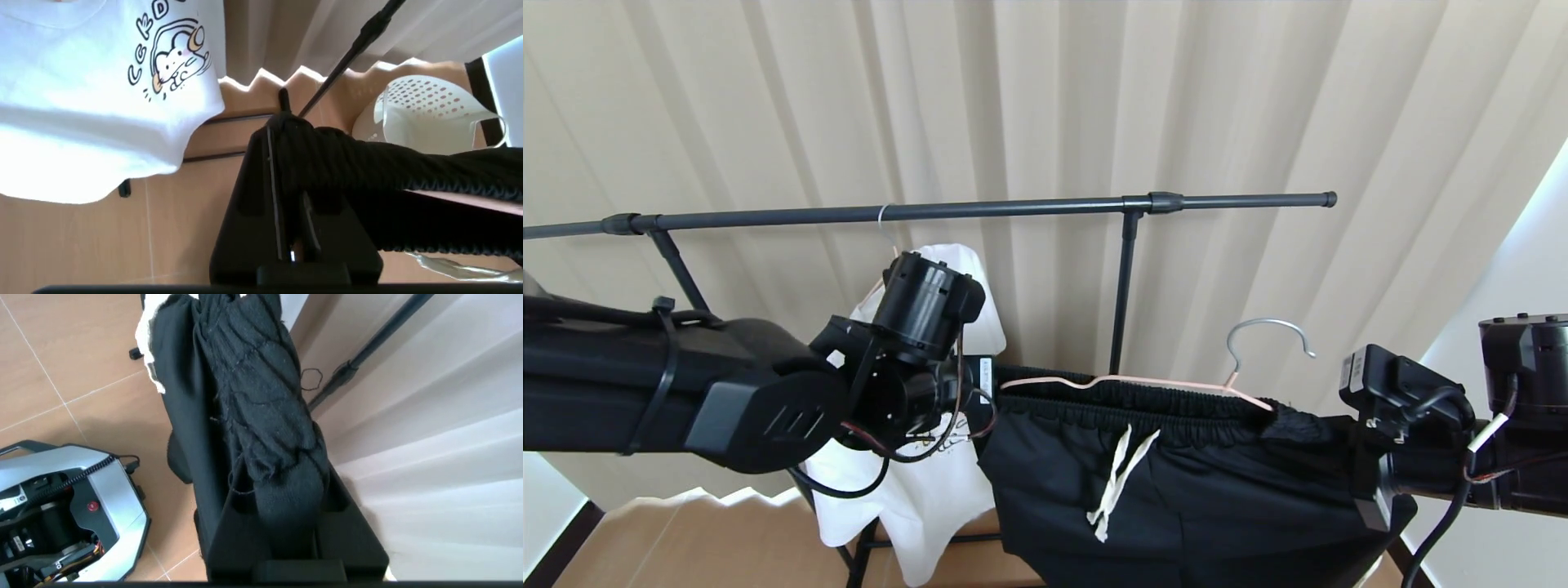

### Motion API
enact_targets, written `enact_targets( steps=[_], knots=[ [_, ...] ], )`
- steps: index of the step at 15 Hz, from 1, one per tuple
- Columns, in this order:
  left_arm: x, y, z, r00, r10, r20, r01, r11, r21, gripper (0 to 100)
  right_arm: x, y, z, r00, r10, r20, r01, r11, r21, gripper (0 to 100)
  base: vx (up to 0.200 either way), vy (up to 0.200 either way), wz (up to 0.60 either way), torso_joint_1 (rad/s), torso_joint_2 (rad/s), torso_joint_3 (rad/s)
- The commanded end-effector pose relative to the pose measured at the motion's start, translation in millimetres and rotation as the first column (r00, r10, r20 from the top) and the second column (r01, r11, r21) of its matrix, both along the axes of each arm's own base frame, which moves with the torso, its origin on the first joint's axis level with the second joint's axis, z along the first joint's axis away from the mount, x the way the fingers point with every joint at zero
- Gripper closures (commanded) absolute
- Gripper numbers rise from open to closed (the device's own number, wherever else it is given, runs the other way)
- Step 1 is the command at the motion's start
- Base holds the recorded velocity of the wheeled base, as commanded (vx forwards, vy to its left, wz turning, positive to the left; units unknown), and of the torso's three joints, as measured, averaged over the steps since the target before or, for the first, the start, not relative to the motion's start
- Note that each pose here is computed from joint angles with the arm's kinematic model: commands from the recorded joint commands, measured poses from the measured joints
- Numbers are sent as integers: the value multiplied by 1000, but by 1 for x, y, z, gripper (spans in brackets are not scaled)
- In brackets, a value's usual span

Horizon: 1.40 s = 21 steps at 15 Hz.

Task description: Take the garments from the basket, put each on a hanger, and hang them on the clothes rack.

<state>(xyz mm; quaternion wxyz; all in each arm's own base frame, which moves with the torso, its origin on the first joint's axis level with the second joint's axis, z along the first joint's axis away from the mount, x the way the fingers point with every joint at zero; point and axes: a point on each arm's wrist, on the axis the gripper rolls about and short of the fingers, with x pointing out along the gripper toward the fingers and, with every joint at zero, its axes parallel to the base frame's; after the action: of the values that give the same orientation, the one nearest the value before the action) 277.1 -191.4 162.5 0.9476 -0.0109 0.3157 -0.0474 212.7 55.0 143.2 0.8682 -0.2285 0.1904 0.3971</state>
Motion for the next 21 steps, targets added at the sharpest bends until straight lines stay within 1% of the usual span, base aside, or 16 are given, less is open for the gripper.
enact_targets(
  steps=[1, 4, 6, 9, 10, 11, 14, 15, 17, 18, 20, 21],
  knots=[
    [4, -6, 24, 1000, -4, 1, 4, 1000, -5, 100, 1, 0, 0, 1000, -10, 0, 10, 1000, -8, 100, 0, 0, 0, 0, 0, 0],
    [-1, -11, 31, 997, -37, -63, 38, 999, 16, 100, 2, 0, -2, 999, -39, 0, 39, 999, -30, 100, 0, 0, 0, 0, 0, 0],
    [-11, -16, 34, 988, -93, -122, 95, 995, 12, 100, 6, 3, -6, 998, -68, -7, 67, 996, -62, 100, 0, 0, 0, 0, 0, 0],
    [-26, -22, 45, 968, -174, -180, 166, 984, -60, 100, 8, 8, -6, 998, -63, -7, 63, 995, -71, 100, 0, 0, 0, 0, 0, 0],
    [-30, -22, 49, 957, -206, -203, 192, 978, -83, 100, 9, 8, -6, 998, -64, -5, 64, 996, -70, 100, 0, 0, 0, 0, 0, 0],
    [-32, -21, 50, 952, -212, -218, 197, 976, -91, 100, 10, 9, -6, 998, -67, -7, 67, 995, -71, 100, 0, 0, 0, 0, 0, 0],
    [-37, -24, 54, 938, -250, -238, 222, 965, -139, 100, 13, 10, -7, 996, -85, -7, 84, 993, -86, 100, 0, 0, 0, 0, 0, 0],
    [-39, -25, 57, 930, -276, -244, 241, 957, -165, 100, 13, 12, -8, 996, -90, -13, 88, 992, -90, 100, 0, 0, 0, 0, 0, 0],
    [-40, -26, 65, 927, -284, -247, 239, 951, -195, 100, 13, 16, -11, 996, -86, -20, 84, 991, -103, 100, 0, 0, 0, 0, 0, 0],
    [-39, -27, 71, 923, -294, -248, 238, 943, -231, 100, 13, 17, -12, 995, -94, -22, 91, 990, -112, 100, 0, 0, 0, 0, 0, 0],
    [-42, -26, 83, 900, -347, -262, 272, 920, -283, 100, 14, 18, -13, 995, -94, -24, 91, 989, -117, 100, 0, 0, 0, 0, 0, 0],
    [-43, -26, 85, 894, -357, -270, 278, 916, -290, 100, 15, 19, -13, 995, -95, -29, 92, 989, -116, 100, 0, 0, 0, 0, 0, 0]
  ],
)
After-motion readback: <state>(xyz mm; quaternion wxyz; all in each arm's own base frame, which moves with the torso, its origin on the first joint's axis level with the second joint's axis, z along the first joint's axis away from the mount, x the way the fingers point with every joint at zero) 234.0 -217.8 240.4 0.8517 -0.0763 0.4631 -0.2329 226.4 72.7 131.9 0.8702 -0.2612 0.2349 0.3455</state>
